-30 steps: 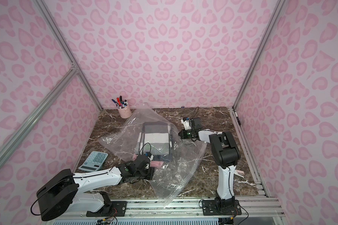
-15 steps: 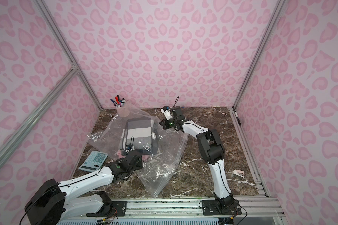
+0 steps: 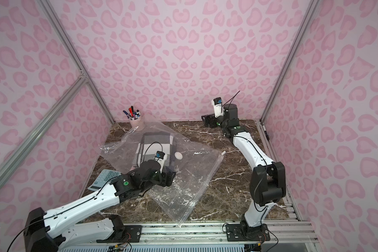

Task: Take the blanket out of the vacuum bag
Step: Open the vacuum bag at the center of the board.

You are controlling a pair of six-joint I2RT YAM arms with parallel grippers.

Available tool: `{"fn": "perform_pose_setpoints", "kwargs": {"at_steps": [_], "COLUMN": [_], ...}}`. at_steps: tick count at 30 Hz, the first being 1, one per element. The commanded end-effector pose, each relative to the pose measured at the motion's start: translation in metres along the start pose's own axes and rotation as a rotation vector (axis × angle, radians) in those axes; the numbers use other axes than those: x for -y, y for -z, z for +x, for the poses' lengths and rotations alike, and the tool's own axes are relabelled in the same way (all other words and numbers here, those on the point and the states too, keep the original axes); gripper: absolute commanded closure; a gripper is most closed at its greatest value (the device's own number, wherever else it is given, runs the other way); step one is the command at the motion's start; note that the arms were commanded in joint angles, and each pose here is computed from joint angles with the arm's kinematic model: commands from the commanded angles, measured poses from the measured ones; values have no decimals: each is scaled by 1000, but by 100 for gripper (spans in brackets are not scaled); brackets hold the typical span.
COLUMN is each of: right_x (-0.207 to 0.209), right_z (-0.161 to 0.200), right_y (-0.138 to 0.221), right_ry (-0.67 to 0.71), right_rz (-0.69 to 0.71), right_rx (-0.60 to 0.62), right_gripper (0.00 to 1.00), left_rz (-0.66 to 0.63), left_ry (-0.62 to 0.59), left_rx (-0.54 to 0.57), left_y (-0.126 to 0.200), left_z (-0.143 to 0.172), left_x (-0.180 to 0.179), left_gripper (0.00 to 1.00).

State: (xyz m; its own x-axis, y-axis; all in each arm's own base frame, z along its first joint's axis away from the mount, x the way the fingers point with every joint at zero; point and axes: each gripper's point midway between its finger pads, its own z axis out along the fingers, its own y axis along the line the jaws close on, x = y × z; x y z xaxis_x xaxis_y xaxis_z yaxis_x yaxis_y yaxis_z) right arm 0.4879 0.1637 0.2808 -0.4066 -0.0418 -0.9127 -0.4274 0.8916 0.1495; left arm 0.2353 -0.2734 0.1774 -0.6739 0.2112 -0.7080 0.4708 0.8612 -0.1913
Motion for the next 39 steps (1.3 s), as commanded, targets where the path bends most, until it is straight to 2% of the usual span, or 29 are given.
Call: {"fn": "perform_pose_setpoints", "kwargs": {"at_steps": [1,3,6,11,16,21,27,29,32,34,35,39], "right_x": [48,75,104,120,127,122,117,114,103,87,80,35], "right_z": [65,95,132,159,176,191,198,196,190,184,182,166], "right_y": [38,71,117,157,164,160,152,152,151,149,148,144], "right_ry": [-158,-247,-388,-417,-446,-472,-483,-480,-461,-450,-442,-371], "right_rz": [185,261,333,417,418,355,304,293,223,146,119,34], "right_rx": [-124,-132,-89,-46,-86,-122,-145,-139,-117,-100,-94,-76], "right_gripper": [8,8,7,4,3,3,3,3,7,10,11,10], "left_rz": [-17,-63,-47,-107,-227,-464,-611,-652,-673,-675,-670,-587], "left_ry": [-277,-390,-502,-672,-754,-793,-816,-811,-774,-727,-699,-536], "left_rx": [-123,-172,-204,-240,-260,-218,-190,-187,-158,-123,-103,20], "left_y": [-18,-36,-58,-84,-103,-111,-112,-109,-104,-98,-95,-79], "left_z": [13,21,33,50,66,51,41,37,25,13,6,-37], "left_x": [37,54,82,110,103,75,61,55,50,47,45,38], "left_gripper": [19,18,19,18,17,16,19,28,71,92,96,96]}}
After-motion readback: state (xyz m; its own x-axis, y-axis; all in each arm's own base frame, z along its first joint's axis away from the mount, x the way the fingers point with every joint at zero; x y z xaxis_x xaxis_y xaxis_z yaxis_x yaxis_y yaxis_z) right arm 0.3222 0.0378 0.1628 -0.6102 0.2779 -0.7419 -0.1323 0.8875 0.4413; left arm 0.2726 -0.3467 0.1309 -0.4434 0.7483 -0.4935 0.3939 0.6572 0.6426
